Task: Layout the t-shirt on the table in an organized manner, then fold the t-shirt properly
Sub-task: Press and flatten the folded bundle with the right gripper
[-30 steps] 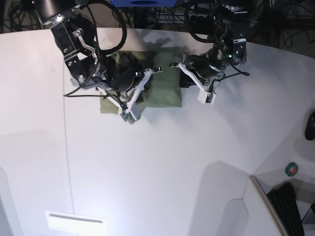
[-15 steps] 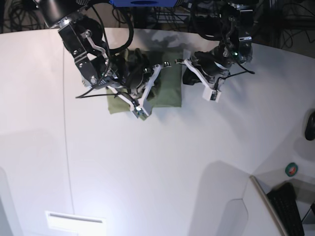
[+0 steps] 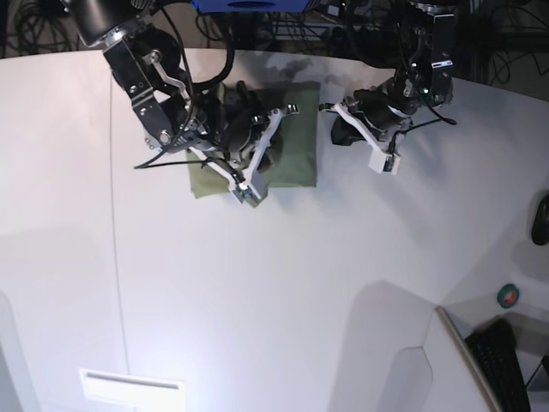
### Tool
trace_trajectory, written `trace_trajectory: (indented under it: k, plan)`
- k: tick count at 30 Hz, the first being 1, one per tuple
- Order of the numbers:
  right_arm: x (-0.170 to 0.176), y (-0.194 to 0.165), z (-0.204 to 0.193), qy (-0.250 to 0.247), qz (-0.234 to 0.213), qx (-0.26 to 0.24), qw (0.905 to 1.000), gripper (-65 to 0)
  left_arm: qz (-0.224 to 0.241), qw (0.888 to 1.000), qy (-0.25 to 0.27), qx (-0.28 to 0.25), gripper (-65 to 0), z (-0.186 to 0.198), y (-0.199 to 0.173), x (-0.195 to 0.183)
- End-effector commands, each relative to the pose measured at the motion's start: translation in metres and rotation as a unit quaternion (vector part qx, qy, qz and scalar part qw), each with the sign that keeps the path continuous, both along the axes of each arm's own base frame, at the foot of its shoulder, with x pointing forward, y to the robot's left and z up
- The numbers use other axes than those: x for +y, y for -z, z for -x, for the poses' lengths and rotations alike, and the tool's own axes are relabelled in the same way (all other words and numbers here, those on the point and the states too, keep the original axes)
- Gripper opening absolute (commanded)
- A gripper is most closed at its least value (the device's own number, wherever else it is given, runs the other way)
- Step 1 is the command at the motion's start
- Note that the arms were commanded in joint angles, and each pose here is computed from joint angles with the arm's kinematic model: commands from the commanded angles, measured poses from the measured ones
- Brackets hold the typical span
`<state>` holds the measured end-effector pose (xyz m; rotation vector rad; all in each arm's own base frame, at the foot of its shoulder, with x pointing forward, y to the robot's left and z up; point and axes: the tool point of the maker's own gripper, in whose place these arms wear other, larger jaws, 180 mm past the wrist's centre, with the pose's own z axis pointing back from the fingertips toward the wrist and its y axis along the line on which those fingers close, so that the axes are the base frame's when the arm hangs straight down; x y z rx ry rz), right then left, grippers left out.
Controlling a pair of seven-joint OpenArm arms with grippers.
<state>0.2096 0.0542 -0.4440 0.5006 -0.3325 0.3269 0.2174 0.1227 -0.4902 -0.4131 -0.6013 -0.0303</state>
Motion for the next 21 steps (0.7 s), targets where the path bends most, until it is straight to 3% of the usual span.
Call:
trace_trajectory:
  k: [1, 3, 6, 10, 17, 21]
  plan:
    - [0.005, -0.011, -0.01, 0.003, -0.014, -0.017, 0.9997, -65.0, 0.003, 1.0, -0.003, -0.019, -65.0, -0.008, -0.009, 0.006]
    - [0.004, -0.01, -0.009, 0.003, -0.014, -0.016, 0.9998, -64.5, 0.005, 1.0, -0.008, -0.012, -65.0, 0.0, -0.008, 0.017]
    - [0.007, -0.011, -0.008, 0.001, -0.016, -0.016, 0.9997, -44.3, 0.037, 0.998, -0.039, -0.011, -65.0, 0.005, -0.016, 0.037]
    - [0.008, -0.013, -0.008, 0.0, -0.019, -0.019, 0.9996, -29.6, 0.067, 0.993, -0.094, -0.025, -65.0, 0.009, -0.036, 0.075]
    - [0.011, -0.016, -0.012, 0.0, -0.022, -0.024, 0.9995, -28.1, 0.011, 0.987, -0.142, -0.073, -65.0, 0.019, -0.077, 0.14]
    - [0.036, -0.024, -0.007, -0.023, -0.039, -0.027, 0.9986, -28.1, -0.006, 0.982, -0.173, -0.078, -65.0, 0.024, -0.082, 0.167]
